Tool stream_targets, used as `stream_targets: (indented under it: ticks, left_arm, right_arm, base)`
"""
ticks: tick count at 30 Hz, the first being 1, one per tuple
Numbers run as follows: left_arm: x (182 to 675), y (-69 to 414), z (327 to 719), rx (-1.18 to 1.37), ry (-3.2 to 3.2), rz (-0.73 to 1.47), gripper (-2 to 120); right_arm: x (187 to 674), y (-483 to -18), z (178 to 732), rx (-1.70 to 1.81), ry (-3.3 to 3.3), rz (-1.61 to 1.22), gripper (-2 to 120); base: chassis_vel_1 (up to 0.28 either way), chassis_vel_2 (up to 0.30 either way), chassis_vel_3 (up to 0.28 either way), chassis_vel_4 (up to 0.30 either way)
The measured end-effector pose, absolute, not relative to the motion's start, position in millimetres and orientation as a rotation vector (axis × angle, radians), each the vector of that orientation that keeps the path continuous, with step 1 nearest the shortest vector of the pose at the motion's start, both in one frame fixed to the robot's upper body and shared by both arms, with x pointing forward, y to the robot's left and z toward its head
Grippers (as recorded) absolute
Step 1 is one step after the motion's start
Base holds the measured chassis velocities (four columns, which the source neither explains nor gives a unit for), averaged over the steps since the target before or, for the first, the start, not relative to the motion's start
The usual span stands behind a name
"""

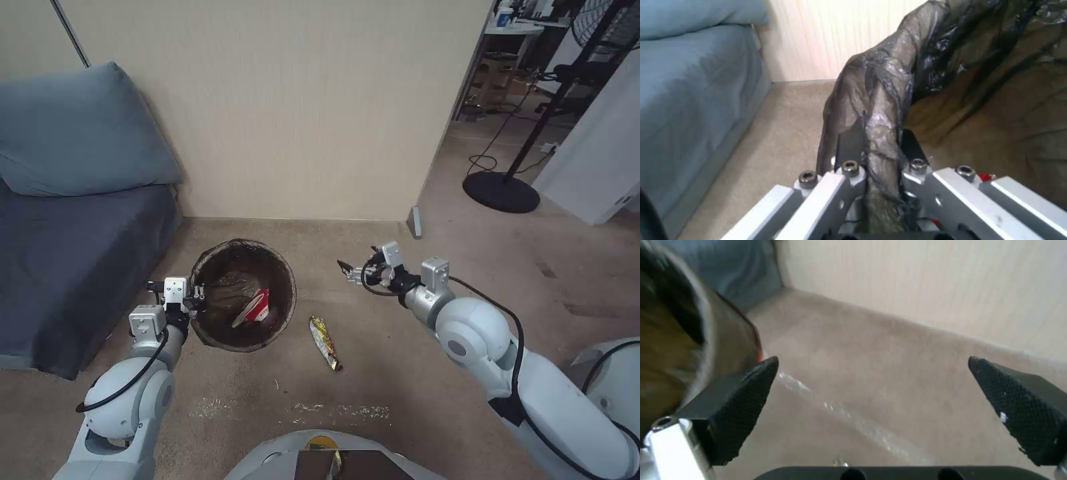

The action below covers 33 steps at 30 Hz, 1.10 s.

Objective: Pick up the trash bin, then pick up the garbage from the floor and place it into the trash bin.

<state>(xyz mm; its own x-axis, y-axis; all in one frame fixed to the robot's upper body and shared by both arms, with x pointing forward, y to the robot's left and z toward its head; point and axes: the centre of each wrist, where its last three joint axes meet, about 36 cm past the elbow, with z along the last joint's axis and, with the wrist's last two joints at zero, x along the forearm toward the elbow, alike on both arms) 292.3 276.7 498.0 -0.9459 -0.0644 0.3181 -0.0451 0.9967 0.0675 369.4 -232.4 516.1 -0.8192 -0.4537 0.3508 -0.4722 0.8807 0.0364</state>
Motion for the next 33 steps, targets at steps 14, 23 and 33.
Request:
stream_targets:
  ticks: [14,23,33]
  left_arm:
    - [289.8,277.3,500.6,0.079,-2.816,-0.095,3]
    - [289.4,277.0,500.8,0.080,-2.816,-0.094,3]
    - [288.6,277.5,501.1,0.079,-2.815,-0.098,3]
  right_arm:
    - [364.7,-223.1,438.4,0.646,-2.575,0.127,100]
    - [370.9,-214.5,386.4,0.617,-2.487,0.140,100]
    - [375.4,-197.3,355.6,0.593,-2.418,0.123,100]
  base:
    - [0.000,0.000,0.000,0.000]
    - [0.000,0.000,0.000,0.000]
    - [0.000,0.000,0.000,0.000]
